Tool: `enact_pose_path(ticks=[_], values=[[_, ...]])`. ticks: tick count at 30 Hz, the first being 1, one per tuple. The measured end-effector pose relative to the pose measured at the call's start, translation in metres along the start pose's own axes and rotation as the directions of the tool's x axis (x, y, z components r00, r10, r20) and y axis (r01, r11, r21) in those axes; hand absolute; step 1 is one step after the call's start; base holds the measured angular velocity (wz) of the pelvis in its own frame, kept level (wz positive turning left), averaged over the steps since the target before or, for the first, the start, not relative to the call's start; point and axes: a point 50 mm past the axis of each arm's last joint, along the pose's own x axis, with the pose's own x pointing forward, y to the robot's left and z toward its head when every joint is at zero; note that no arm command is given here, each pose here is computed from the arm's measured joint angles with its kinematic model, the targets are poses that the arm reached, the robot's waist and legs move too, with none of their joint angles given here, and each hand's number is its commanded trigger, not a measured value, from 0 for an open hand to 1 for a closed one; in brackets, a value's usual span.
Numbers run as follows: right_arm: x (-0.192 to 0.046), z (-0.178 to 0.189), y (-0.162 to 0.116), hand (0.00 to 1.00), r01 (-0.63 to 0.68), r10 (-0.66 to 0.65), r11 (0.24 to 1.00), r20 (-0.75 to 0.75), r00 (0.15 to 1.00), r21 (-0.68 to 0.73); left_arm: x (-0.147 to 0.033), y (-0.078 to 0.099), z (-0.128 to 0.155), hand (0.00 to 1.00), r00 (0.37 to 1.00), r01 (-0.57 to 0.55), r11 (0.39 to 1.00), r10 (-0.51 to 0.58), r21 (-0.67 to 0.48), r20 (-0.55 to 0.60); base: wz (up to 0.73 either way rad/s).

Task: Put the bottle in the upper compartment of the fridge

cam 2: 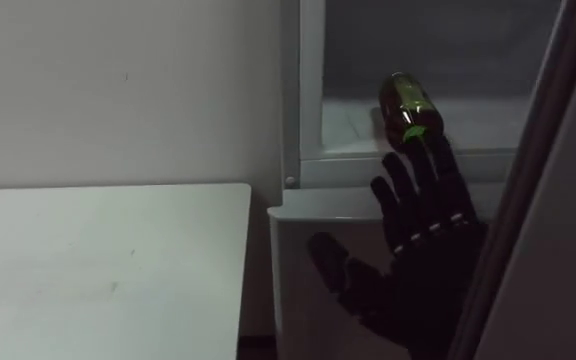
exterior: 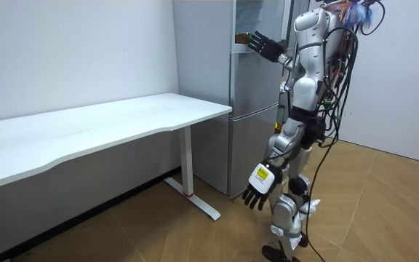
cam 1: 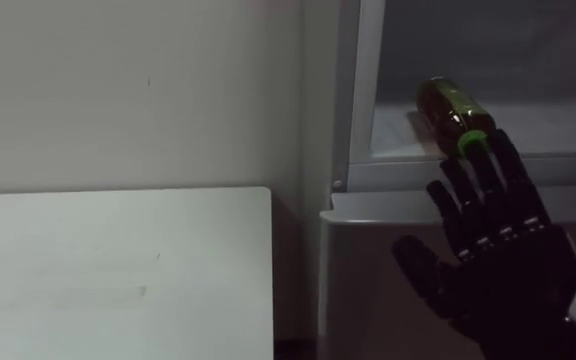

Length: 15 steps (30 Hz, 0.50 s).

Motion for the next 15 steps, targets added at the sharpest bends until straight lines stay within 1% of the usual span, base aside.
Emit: enact_pose_path(ticks=[1,4,6,8,9,11,12,14,15], values=[[-0.002,-0.008,-0.001,0.0,-0.022,0.021,1.0,-0.048,0.999,-0.019,0.0,0.002,0.001,0.0,1.0,-0.004,1.0,0.004,0.002,0.001,0.03],[-0.008,-0.023,-0.008,0.0,-0.05,0.047,0.998,-0.11,0.993,-0.023,0.001,0.004,0.0,0.0,1.0,-0.007,1.0,0.007,0.008,-0.01,0.05],[-0.016,-0.037,-0.017,0.0,-0.044,0.039,0.999,-0.188,0.981,-0.02,0.002,0.006,0.001,0.0,1.0,-0.005,1.0,0.006,0.017,-0.016,0.09],[-0.031,-0.058,-0.024,0.0,-0.04,0.04,0.999,-0.306,0.951,0.008,0.002,0.006,0.0,0.0,1.0,0.01,1.0,-0.009,0.018,-0.027,0.07],[-0.036,-0.063,-0.025,0.0,-0.038,0.04,0.999,-0.34,0.94,0.013,0.002,0.006,0.0,0.0,0.999,0.013,1.0,-0.012,0.018,-0.03,0.07],[-0.06,-0.088,-0.035,0.0,-0.003,0.01,1.0,-0.494,0.87,0.015,0.002,0.005,-0.001,0.0,0.999,0.019,1.0,-0.018,0.025,-0.042,0.06],[-0.066,-0.093,-0.038,0.0,0.005,-0.001,1.0,-0.531,0.848,0.006,0.002,0.005,-0.001,0.0,0.999,0.022,0.999,-0.02,0.028,-0.044,0.0],[-0.086,-0.108,-0.046,0.0,0.002,-0.03,0.999,-0.649,0.76,-0.044,0.002,0.005,0.0,0.0,0.998,0.037,0.999,-0.035,0.029,-0.052,0.0],[-0.09,-0.11,-0.047,0.0,-0.009,-0.032,0.998,-0.674,0.738,-0.057,0.002,0.005,0.0,0.0,0.998,0.039,0.999,-0.037,0.031,-0.054,0.0]])
